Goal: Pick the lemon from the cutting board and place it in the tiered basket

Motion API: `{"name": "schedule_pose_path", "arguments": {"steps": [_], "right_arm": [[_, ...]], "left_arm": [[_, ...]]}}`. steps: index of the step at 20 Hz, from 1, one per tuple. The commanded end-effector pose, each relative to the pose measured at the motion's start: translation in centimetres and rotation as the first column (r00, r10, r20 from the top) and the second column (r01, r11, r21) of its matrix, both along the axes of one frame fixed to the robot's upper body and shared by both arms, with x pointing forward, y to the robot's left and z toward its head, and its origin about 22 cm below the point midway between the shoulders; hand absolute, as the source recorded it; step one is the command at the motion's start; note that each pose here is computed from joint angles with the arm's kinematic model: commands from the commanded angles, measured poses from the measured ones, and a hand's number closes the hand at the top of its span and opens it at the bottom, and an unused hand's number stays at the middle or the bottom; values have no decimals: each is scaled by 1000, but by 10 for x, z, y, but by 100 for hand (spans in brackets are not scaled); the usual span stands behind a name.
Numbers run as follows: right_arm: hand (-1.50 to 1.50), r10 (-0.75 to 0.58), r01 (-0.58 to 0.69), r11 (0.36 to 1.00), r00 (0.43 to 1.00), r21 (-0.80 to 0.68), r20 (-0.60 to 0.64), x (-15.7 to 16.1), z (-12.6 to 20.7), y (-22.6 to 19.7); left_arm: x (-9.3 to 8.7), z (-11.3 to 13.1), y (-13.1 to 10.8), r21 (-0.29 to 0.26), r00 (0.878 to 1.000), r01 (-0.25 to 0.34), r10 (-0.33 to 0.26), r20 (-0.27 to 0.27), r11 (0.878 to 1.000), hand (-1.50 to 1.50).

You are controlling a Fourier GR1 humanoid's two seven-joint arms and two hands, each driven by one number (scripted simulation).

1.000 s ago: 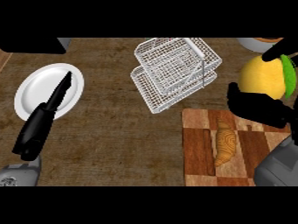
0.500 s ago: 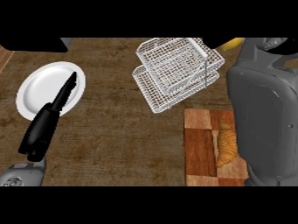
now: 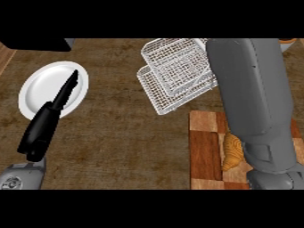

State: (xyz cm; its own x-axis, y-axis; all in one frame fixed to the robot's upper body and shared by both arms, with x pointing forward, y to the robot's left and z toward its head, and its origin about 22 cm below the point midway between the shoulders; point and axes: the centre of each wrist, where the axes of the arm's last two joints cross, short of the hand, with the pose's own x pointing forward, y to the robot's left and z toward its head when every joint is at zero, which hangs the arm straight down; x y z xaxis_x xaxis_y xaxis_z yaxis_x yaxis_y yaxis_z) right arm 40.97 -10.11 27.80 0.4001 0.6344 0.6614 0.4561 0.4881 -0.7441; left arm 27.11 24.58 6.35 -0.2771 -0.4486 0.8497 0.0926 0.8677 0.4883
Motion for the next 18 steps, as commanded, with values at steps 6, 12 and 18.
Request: {"name": "schedule_pose_path", "arguments": {"steps": [6,12,18], "right_arm": [[-150,-5,-34,973,986,230,169,37,-40,3],[-150,-149,38,967,884,251,442,39,-30,-11],[-150,-390,262,913,790,314,474,36,-11,-63]], "left_arm": [[0,-4,3,-4,1000,14,-14,13,1000,0],[-3,-10,-2,-9,1000,-16,16,-16,1000,0],[-14,-17,13,-6,996,-83,83,-43,997,0]]}}
